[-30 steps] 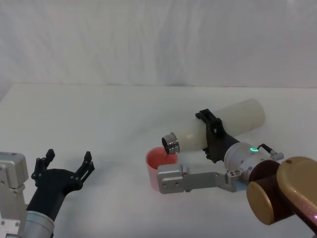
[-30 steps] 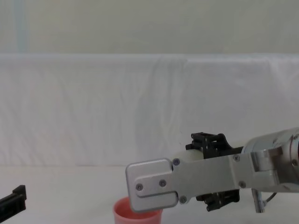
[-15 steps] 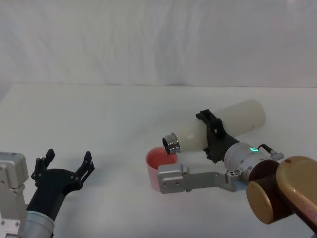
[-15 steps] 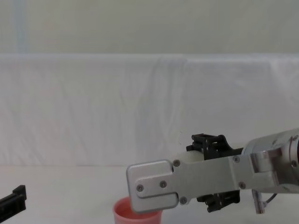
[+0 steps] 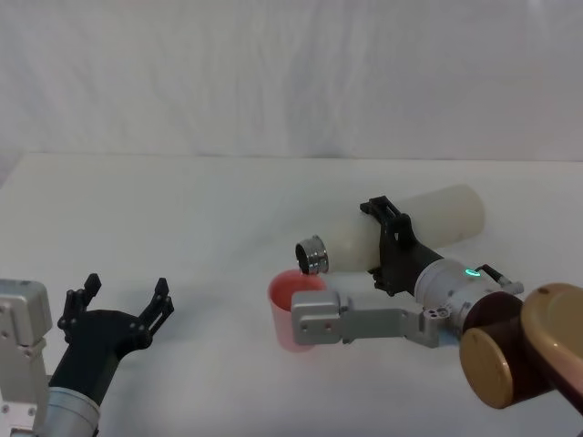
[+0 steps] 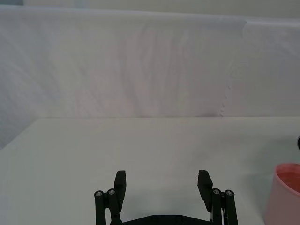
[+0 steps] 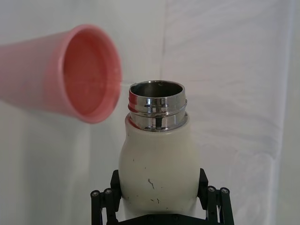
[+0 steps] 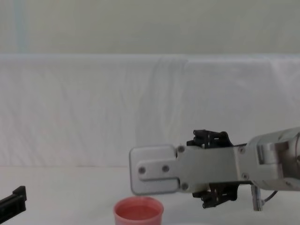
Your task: Grasp the thermos with one hand and pour water into the cup lid.
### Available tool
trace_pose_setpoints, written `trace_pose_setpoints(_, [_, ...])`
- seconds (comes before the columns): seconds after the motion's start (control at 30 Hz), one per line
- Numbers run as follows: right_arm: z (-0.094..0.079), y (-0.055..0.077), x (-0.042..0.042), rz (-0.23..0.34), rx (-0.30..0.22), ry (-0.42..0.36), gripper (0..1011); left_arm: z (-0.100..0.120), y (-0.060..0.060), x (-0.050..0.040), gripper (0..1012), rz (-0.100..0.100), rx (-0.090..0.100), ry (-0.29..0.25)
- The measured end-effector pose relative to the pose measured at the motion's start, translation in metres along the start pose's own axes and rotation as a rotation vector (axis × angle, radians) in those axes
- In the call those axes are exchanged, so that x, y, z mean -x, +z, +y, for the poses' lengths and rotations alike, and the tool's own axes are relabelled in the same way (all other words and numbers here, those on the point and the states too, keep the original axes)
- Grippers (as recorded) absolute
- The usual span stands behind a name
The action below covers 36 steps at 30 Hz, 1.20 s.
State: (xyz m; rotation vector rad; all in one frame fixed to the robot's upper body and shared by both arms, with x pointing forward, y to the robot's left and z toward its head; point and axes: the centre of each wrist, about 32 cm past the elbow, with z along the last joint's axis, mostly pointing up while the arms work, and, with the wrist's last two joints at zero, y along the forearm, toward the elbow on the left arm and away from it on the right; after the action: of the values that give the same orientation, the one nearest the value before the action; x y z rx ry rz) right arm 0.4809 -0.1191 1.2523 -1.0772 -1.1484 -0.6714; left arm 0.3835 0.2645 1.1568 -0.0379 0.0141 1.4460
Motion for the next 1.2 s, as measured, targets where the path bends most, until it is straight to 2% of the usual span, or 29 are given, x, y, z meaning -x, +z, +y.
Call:
trace_pose_setpoints(0.4, [-0.013, -0.009, -0.0012, 0.162, -0.053, -0.052, 957, 0.0, 0.0, 0.0, 1001, 0.0, 0.0, 0.0])
trace_pose_setpoints(0.43, [-0.013, -0.009, -0.0012, 0.162, -0.053, -0.052, 957, 0.0, 0.0, 0.0, 1001, 0.0, 0.0, 0.0])
trace_pose_setpoints(0.53, [-0.02, -0.016, 0.0004, 0.242, -0.075, -0.08, 957, 0.0, 0.0, 0.0, 1001, 0.0, 0.0, 0.0])
trace_pose_setpoints(0.57, [-0.02, -0.016, 0.0004, 0.242, -0.075, -0.08, 957, 0.0, 0.0, 0.0, 1001, 0.0, 0.0, 0.0])
trace_pose_setpoints(0.6, [-0.023, -0.019, 0.0017, 0.286, -0.087, -0.093, 957, 0.0, 0.0, 0.0, 1001, 0.0, 0.0, 0.0])
trace_pose_setpoints(0.7, [-0.026, -0.024, 0.0038, 0.352, -0.103, -0.115, 957, 0.0, 0.0, 0.0, 1001, 0.0, 0.0, 0.0])
trace_pose_setpoints(0.73, [-0.028, -0.027, 0.0052, 0.397, -0.116, -0.127, 957, 0.0, 0.0, 0.0, 1001, 0.0, 0.0, 0.0])
trace_pose_setpoints(0.8, [-0.03, -0.03, 0.0068, 0.443, -0.128, -0.141, 957, 0.0, 0.0, 0.0, 1001, 0.0, 0.0, 0.0])
trace_pose_setpoints(0.9, [-0.033, -0.037, 0.0117, 0.558, -0.156, -0.171, 957, 0.0, 0.0, 0.0, 1001, 0.0, 0.0, 0.0])
trace_pose_setpoints(1.03, [-0.035, -0.043, 0.0152, 0.645, -0.176, -0.194, 957, 0.0, 0.0, 0.0, 1001, 0.0, 0.0, 0.0])
trace_pose_setpoints(1.13, [-0.037, -0.05, 0.0181, 0.756, -0.197, -0.22, 957, 0.0, 0.0, 0.0, 1001, 0.0, 0.0, 0.0])
trace_pose_setpoints(1.2, [-0.037, -0.053, 0.0191, 0.794, -0.205, -0.227, 957, 0.0, 0.0, 0.0, 1001, 0.0, 0.0, 0.0])
